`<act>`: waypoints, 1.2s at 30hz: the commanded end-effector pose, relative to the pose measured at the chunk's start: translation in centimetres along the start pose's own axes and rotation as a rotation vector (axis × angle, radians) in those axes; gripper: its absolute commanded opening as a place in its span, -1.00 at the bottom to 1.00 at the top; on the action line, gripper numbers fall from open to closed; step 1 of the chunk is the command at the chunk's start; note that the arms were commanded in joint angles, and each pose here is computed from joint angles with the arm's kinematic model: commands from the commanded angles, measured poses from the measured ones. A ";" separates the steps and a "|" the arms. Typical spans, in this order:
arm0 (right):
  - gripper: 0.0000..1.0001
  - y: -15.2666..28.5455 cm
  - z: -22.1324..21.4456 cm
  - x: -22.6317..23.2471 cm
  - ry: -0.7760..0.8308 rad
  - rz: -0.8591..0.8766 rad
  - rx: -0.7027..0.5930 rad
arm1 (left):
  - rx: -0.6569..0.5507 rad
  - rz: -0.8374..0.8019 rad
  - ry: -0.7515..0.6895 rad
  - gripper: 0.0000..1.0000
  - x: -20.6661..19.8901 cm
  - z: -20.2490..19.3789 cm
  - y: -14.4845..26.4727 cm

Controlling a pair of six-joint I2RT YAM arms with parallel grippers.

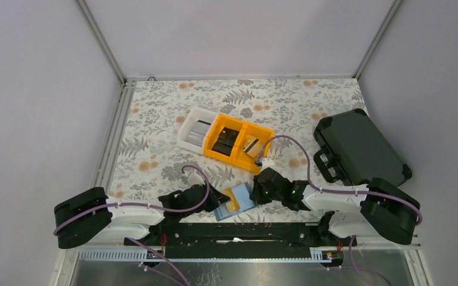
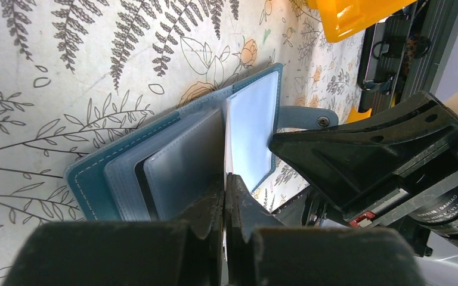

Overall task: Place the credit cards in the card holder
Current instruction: Insert the credit card into the card holder.

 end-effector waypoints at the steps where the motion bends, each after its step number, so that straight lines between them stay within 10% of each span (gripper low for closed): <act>1: -1.00 -0.1 -1.5 -1.6 0.021 -0.074 0.059 | -0.011 0.009 0.043 -1.00 0.4 0.0 -0.1; 36: -1.00 0.4 -0.8 -1.2 0.022 -0.067 0.035 | 0.104 -0.070 0.070 -1.00 -1.0 -1.9 -0.7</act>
Point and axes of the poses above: each gripper's point midway between its finger pads, its own y axis back along the fingers, its own x axis along the line the jaws close on, z = x × y, the point moved 3 cm from there along y, back along the fingers, and after that the axes turned 2 degrees about -y, right-handed, at the moved point
